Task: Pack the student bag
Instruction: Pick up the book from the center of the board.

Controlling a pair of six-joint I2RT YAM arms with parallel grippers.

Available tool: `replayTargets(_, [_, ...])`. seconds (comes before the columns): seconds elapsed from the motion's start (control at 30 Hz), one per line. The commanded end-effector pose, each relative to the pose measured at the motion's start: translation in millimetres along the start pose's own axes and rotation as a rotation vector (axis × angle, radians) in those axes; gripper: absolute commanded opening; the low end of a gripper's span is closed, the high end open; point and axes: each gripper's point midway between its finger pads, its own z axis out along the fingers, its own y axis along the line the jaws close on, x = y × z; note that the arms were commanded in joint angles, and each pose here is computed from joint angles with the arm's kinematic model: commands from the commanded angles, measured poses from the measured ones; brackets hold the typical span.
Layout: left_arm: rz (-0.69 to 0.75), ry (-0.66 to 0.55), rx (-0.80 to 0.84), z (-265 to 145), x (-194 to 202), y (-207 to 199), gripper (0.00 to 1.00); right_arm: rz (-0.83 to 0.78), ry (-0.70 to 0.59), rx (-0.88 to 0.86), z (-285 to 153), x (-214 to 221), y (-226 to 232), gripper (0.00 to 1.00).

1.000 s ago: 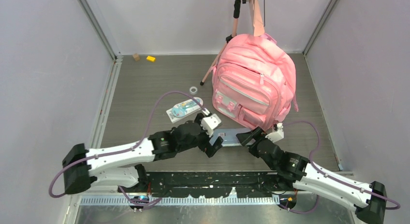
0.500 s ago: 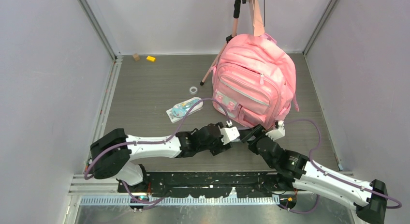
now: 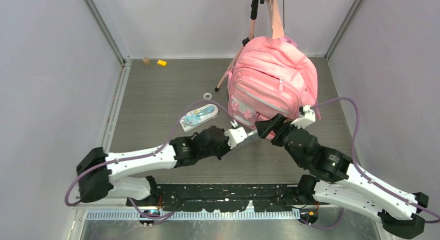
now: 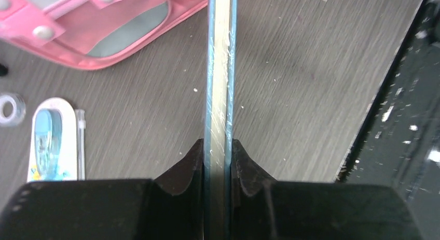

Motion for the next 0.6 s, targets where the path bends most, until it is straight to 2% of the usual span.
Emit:
replayTargets(0.0, [-0.244, -0.158, 0.062, -42, -45, 19, 0.00, -0.297, 0.018, -0.073, -22, -36, 32, 0.96])
replayTargets(0.13, [-0.402, -0.275, 0.208, -76, -63, 30, 0.00, -0.459, 0.032, -0.150, -37, -75, 81, 1.00])
replayTargets(0.23, [-0.505, -0.355, 0.286, -101, -72, 48, 0.00, -0.554, 0.147, -0.143, -17, -69, 102, 1.00])
replayTargets(0.3, [-0.579, -0.407, 0.327, -115, -81, 60, 0.00, -0.534, 0.182, -0.204, -3, -79, 122, 1.00])
replayTargets(0.37, [-0.630, -0.475, 0.374, -128, -94, 71, 0.00, -0.486, 0.273, -0.403, -2, -79, 155, 1.00])
replayTargets(0.4, [-0.651, -0.509, 0.396, -136, -100, 76, 0.00, -0.461, 0.253, -0.428, 7, -95, 164, 1.00])
replayTargets(0.43, [-0.667, -0.539, 0.408, -142, -106, 81, 0.00, -0.451, 0.295, -0.513, 1, -93, 177, 1.00])
replayTargets(0.57, [-0.648, -0.665, 0.456, -171, -125, 96, 0.00, -0.475, 0.327, -0.599, 5, -107, 197, 1.00])
